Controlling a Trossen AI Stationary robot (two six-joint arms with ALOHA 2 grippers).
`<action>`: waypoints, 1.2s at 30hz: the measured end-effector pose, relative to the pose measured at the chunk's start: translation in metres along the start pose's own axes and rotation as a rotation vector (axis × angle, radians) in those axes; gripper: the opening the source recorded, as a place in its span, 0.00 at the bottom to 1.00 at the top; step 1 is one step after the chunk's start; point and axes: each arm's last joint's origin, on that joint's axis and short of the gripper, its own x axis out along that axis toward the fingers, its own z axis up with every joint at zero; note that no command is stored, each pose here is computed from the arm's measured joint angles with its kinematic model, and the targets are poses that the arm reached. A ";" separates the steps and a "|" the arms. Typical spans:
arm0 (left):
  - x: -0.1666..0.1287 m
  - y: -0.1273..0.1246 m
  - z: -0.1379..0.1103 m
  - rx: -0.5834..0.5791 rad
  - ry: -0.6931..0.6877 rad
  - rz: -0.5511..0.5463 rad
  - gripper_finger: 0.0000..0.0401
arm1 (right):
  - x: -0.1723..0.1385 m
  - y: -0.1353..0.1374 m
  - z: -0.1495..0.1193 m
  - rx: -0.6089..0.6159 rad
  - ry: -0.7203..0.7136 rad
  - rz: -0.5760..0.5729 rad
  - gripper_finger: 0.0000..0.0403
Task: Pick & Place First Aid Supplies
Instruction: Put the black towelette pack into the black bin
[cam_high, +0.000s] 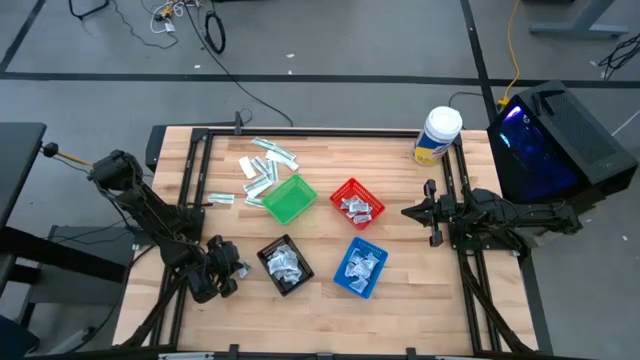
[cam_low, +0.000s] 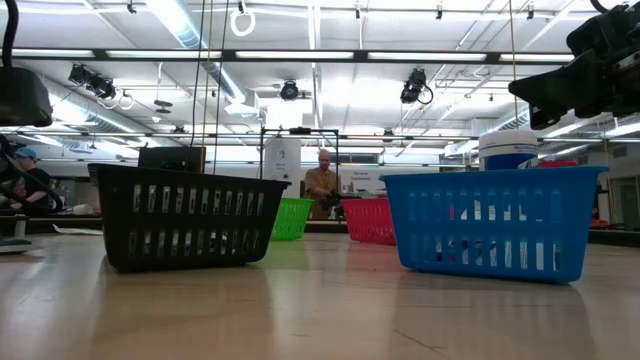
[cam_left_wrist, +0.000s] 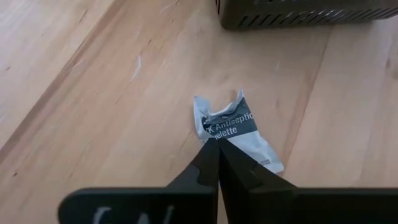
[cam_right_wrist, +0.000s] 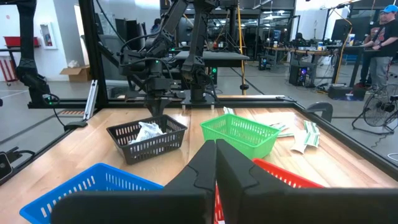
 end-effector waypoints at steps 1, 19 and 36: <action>0.000 0.000 0.000 0.000 0.002 0.000 0.01 | 0.000 0.000 0.000 0.000 0.000 0.000 0.03; -0.032 -0.030 0.025 0.105 0.056 0.046 0.00 | 0.000 0.000 0.000 0.000 0.000 0.000 0.03; -0.048 -0.049 0.095 0.288 -0.065 -0.019 0.00 | 0.000 0.000 0.000 0.000 0.000 0.000 0.03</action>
